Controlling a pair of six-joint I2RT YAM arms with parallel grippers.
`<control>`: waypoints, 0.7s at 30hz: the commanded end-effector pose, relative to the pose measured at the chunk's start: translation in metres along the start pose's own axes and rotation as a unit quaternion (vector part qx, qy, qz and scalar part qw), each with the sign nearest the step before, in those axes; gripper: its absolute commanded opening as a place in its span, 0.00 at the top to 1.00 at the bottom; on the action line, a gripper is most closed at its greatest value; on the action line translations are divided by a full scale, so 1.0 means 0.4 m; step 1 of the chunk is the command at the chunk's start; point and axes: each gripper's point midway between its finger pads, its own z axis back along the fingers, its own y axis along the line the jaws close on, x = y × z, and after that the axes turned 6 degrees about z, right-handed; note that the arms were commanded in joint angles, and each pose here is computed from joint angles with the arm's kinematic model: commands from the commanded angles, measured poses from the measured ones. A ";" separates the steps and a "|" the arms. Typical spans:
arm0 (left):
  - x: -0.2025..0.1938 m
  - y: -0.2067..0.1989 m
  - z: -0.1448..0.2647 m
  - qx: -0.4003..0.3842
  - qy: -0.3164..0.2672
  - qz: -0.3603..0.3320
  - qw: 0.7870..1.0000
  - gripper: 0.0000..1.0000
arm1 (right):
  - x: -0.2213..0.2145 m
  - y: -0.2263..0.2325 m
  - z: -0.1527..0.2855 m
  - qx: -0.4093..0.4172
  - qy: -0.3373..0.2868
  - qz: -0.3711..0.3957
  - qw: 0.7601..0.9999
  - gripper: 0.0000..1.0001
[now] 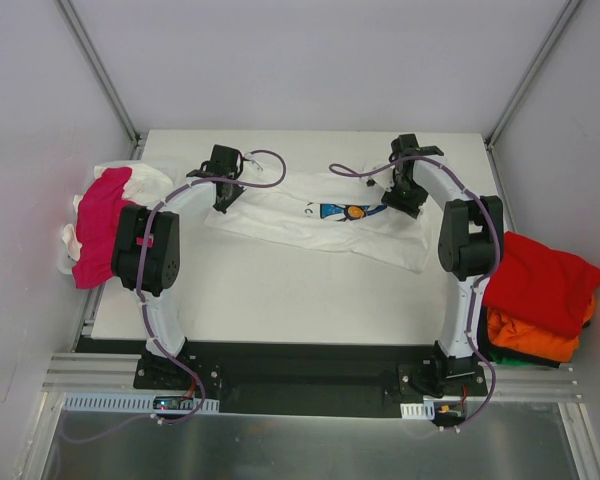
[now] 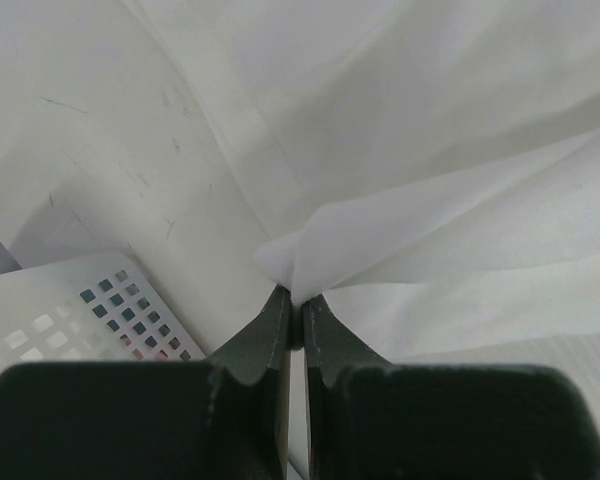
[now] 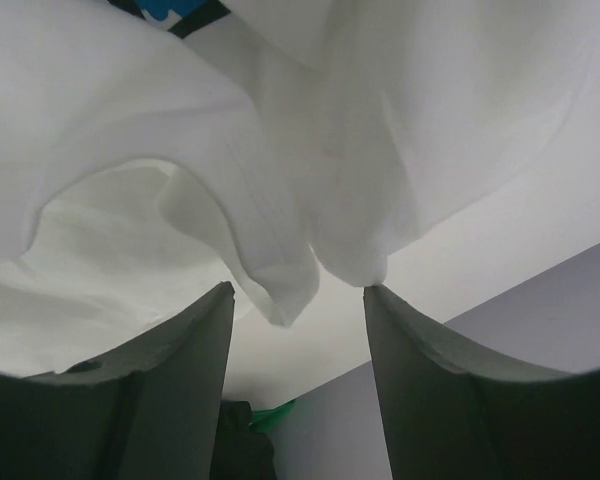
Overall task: Fold and stack the t-shirts
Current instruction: Fold the flattened tshirt in 1/3 of the way
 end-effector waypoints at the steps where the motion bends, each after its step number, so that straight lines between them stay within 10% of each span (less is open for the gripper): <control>1: -0.009 0.004 0.001 0.008 0.006 0.000 1.000 1.00 | -0.007 -0.033 0.050 -0.033 -0.005 -0.015 0.999 0.42; 15: -0.004 -0.005 0.014 0.009 0.001 0.007 1.000 1.00 | 0.034 0.090 0.188 -0.041 -0.045 -0.007 0.998 0.40; 21: -0.003 -0.014 0.019 0.001 -0.004 0.015 1.000 0.56 | 0.074 0.181 0.175 -0.025 -0.058 0.009 0.998 0.31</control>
